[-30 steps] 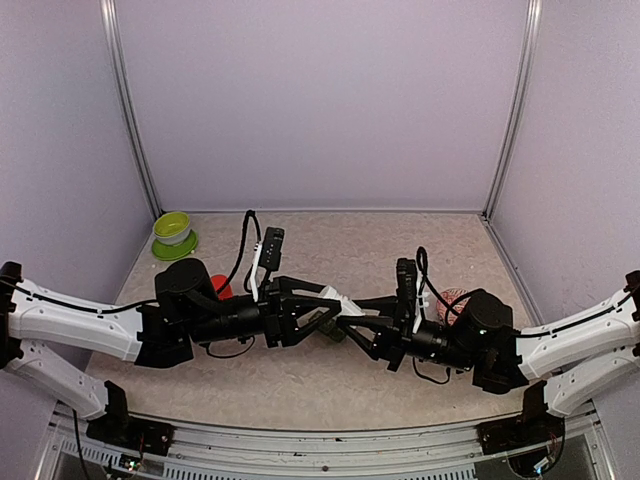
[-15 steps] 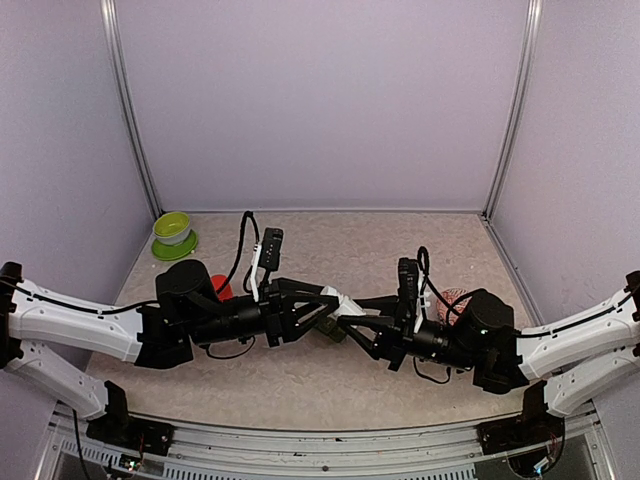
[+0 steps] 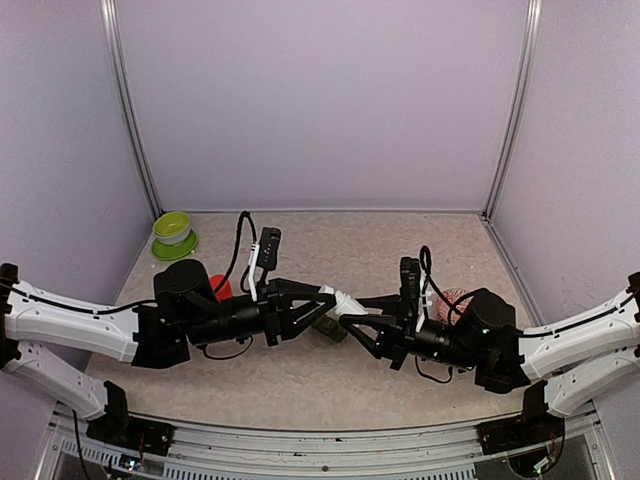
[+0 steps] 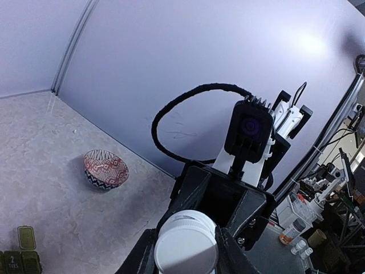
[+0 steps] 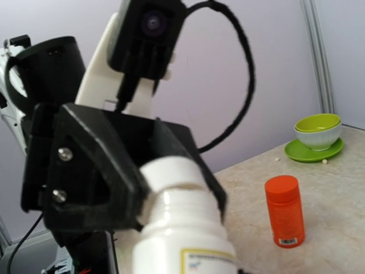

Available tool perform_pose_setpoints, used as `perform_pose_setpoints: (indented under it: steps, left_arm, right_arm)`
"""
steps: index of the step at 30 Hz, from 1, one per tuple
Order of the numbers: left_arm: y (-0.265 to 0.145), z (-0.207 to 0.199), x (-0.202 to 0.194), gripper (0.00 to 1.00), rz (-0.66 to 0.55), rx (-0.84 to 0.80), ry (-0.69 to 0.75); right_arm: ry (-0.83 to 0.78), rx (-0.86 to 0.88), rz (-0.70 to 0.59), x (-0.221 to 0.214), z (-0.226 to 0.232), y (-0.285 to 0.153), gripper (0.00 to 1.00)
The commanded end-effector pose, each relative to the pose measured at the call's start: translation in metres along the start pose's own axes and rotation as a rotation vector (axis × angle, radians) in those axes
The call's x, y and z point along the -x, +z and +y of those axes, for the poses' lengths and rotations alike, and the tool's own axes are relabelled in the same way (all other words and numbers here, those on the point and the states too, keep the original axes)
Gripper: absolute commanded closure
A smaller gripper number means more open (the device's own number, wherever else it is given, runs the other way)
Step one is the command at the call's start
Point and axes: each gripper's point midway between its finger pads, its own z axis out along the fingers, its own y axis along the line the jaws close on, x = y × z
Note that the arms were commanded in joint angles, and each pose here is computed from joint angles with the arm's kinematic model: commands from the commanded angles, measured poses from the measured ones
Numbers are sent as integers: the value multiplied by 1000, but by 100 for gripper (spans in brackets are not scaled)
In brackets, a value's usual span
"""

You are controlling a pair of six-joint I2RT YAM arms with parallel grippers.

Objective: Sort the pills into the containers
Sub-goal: Unscrew the lid of the pill bottle from the pill bottle.

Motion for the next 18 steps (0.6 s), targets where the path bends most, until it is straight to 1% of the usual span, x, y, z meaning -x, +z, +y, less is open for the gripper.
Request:
perform_pose_setpoints:
  steps: [1,6,10,15,18]
  left_arm:
    - [-11,1,14,68,-36,58,27]
    - [-23,17,16,68,-36,161,35]
    - [-34,47,6,66,2,332,26]
    - [-58,108,-31,67,118,608,12]
    - [-69,134,-52,67,161,694,4]
  right_arm:
    - [-9,-33,-13,5,-8,-8,77]
    - [-20,-41,-12,7,-10,-14,77]
    - [-31,-67,-11,7,-14,-21,77]
    - [-51,-89,-27,12,-18,-35,76]
    - [-66,-86,-34,16,-16,-41,76]
